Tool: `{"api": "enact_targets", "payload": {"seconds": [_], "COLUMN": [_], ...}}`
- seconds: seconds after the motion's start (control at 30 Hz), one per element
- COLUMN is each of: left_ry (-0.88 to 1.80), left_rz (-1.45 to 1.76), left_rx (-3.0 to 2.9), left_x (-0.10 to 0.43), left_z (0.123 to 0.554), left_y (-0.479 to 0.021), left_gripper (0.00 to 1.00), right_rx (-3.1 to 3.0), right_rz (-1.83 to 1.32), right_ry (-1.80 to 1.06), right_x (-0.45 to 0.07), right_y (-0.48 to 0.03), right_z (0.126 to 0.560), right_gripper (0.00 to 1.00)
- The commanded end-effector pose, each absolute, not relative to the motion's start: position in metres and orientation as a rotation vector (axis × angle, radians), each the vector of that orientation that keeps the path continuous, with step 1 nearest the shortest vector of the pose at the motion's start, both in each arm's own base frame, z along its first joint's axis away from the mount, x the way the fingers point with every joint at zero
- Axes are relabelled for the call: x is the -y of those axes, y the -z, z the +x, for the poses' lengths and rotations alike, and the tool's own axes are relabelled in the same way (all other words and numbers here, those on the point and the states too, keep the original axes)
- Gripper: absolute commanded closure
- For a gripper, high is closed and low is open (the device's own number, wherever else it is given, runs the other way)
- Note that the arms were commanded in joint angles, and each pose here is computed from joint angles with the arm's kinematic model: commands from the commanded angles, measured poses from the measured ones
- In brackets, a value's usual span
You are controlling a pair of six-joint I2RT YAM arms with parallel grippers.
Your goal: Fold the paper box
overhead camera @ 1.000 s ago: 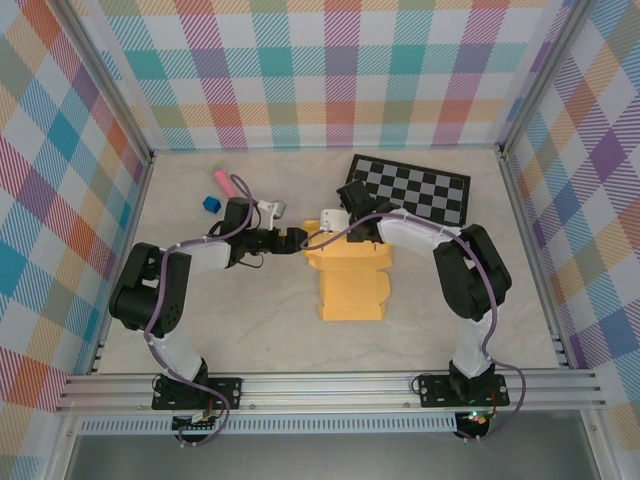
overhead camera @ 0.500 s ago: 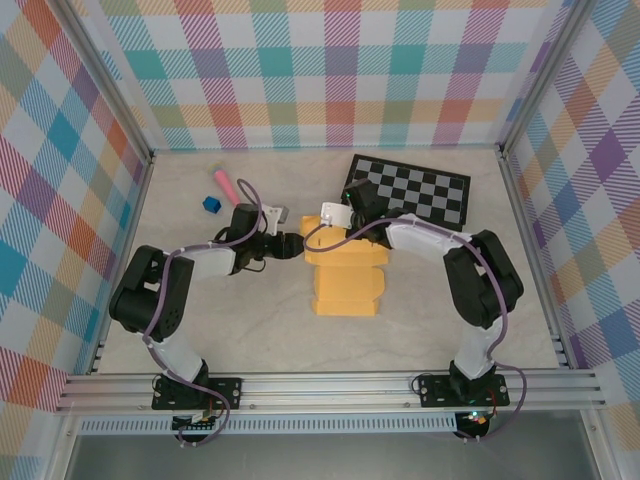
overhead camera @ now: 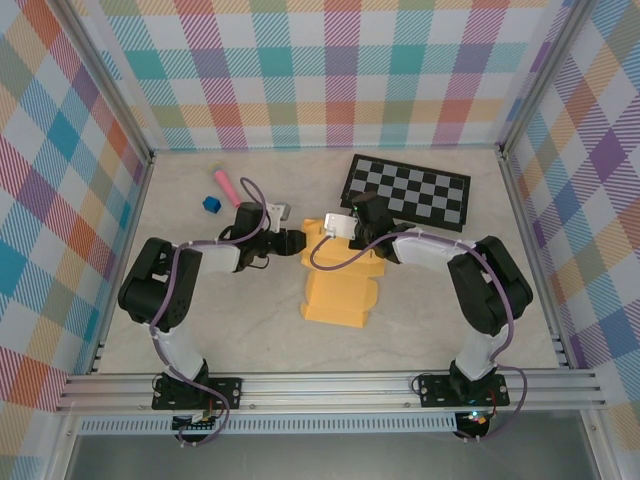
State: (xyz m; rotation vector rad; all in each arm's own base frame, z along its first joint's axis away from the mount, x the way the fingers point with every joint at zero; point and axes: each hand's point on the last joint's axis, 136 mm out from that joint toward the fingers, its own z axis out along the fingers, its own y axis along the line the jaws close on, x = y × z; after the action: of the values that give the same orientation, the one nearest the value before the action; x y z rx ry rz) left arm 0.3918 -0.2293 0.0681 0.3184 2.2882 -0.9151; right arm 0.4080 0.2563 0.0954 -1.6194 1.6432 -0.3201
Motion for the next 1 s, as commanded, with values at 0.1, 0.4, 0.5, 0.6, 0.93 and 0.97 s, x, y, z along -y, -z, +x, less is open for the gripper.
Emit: {"api": "enact_targets", "payload": {"seconds": [0.1, 0.4, 0.5, 0.6, 0.93, 0.97], "left_ry": [0.958, 0.883, 0.837, 0.777, 0.693, 0.691], "left_rz": [0.389, 0.378, 0.356, 0.296, 0.216, 0.221], "left_rx": [-2.232, -2.202, -2.173, -2.131, -1.999, -1.995], "left_x": [0.247, 0.236, 0.230, 0.221, 0.213, 0.214], "left_z": [0.395, 0.392, 0.394, 0.400, 0.411, 0.411], "left_y": [-0.082, -0.095, -0.101, -0.109, -0.131, -0.131], "left_gripper": [0.54, 0.81, 0.88, 0.96, 1.00, 1.00], "right_rx": [-1.550, -1.601, -1.716, -1.823, -2.409, -2.412], "right_rz": [-1.576, -1.525, -1.340, -1.105, 0.636, 0.697], "right_ry": [0.277, 0.275, 0.212, 0.090, -0.671, -0.829], "right_x": [-0.266, -0.261, -0.258, -0.250, -0.191, -0.209], "right_y": [-0.126, -0.130, -0.152, -0.183, -0.213, -0.214], "right_z": [0.410, 0.412, 0.417, 0.411, 0.358, 0.359], "right_gripper": [0.85, 0.68, 0.52, 0.23, 0.04, 0.09]}}
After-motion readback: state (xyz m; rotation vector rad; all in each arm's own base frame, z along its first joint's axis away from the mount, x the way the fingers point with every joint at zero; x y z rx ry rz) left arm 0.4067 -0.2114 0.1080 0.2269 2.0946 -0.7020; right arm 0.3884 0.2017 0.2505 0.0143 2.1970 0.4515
